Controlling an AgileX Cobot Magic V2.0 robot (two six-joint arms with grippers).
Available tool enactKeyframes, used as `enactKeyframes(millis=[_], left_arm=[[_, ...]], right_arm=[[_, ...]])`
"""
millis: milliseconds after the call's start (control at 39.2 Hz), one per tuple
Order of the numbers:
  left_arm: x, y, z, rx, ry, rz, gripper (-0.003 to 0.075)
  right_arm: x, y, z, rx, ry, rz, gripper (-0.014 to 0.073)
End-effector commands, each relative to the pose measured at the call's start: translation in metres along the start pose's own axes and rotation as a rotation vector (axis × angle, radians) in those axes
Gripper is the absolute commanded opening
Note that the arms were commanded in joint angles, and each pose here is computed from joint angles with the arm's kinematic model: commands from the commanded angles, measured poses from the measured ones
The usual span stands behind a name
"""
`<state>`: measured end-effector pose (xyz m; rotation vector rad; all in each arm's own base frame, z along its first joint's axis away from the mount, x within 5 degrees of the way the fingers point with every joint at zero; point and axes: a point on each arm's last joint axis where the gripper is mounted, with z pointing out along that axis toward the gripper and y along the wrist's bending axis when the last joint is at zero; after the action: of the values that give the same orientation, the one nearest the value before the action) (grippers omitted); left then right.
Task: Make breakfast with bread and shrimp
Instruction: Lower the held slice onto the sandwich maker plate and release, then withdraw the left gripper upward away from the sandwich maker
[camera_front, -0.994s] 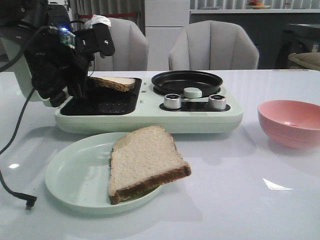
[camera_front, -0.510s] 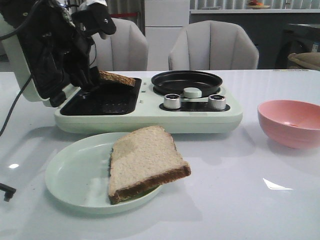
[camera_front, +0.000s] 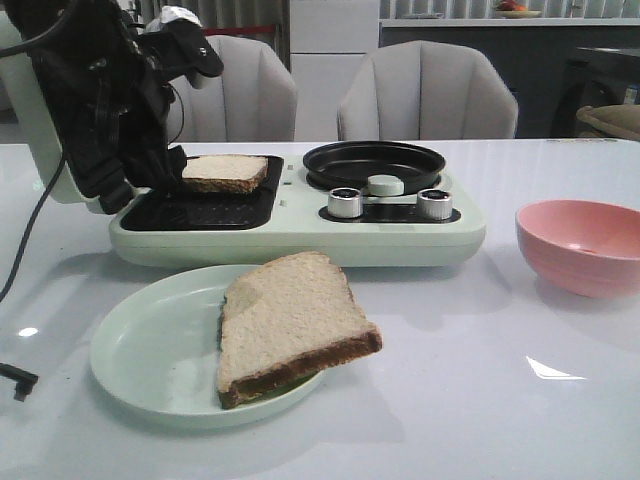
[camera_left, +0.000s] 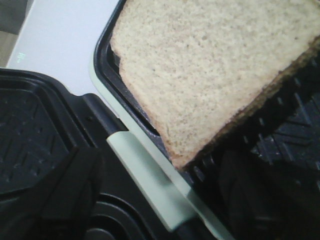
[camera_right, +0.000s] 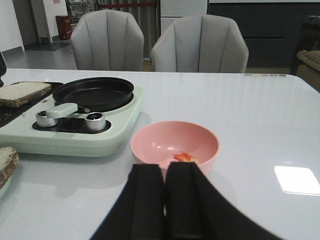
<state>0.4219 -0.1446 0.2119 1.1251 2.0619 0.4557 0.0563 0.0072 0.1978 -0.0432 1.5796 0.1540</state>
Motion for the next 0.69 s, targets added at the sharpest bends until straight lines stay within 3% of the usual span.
enactKeyframes(millis=[0,204,459,663], left_arm=[[-0.018,0.018,-0.034,-0.027,-0.079,-0.018,0.0533],[-0.031,0.023,-0.062,-0.033,-0.136,-0.056,0.0533],[-0.048,0.039,-0.126,-0.072,-0.269,-0.134,0.0533],[-0.042,0.055,-0.173,-0.097,-0.277,-0.284,0.0533]], right_arm=[[-0.015,0.001,-0.003,0.0,-0.13,-0.01,0.0158],[-0.015,0.001,-0.003,0.0,-0.13,-0.01,0.0158],[-0.015,0.001,-0.003,0.0,-0.13,-0.01,0.0158],[-0.015,0.001,-0.003,0.0,-0.13,-0.01,0.0158]])
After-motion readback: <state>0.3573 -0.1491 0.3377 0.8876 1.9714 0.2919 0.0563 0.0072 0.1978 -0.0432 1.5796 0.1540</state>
